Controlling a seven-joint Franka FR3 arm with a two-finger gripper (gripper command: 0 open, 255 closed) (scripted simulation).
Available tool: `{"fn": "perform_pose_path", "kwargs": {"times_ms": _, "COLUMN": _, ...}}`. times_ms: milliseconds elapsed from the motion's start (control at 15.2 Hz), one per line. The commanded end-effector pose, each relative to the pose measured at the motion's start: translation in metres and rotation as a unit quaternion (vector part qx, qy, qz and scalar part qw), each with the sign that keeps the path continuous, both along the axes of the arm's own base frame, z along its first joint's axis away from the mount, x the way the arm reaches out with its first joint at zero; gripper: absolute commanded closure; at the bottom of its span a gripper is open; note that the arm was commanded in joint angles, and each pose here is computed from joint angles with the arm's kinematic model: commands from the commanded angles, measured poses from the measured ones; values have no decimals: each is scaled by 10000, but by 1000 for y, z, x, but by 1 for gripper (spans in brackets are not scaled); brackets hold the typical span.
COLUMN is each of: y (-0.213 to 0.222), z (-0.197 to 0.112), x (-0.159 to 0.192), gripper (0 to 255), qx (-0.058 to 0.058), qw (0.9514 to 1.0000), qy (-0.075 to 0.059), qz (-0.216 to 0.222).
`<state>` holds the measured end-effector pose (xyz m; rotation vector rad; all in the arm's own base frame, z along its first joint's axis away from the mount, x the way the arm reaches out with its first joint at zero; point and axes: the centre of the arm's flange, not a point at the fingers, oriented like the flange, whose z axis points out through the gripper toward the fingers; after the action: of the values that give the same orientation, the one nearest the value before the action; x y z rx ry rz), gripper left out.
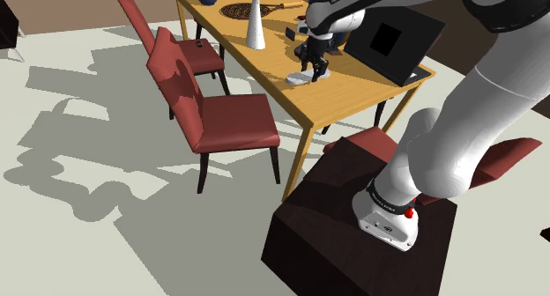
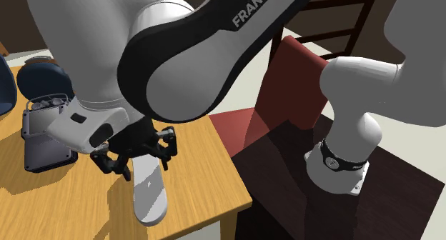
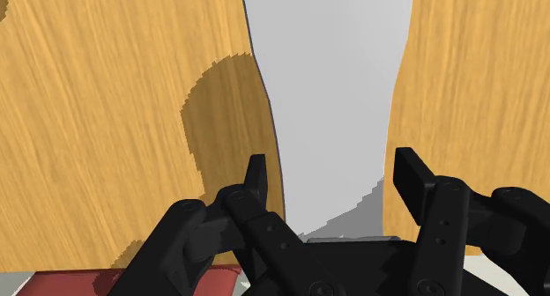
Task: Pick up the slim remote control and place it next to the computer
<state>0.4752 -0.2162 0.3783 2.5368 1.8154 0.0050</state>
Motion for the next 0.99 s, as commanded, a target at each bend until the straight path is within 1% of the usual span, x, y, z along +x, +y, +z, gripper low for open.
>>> {"fn": "perform_pose_path", "kwargs": {"times_ms": 0, "y": 1, "z": 10, "x": -1, "gripper": 255, "qx": -2, "qw": 10000, "qy": 1, "qz": -1}}
{"fn": "perform_pose_path", "kwargs": {"times_ms": 924, "y": 1, "z": 84, "x": -1, "gripper": 255, "qx": -2, "qw": 10000, "qy": 1, "qz": -1}}
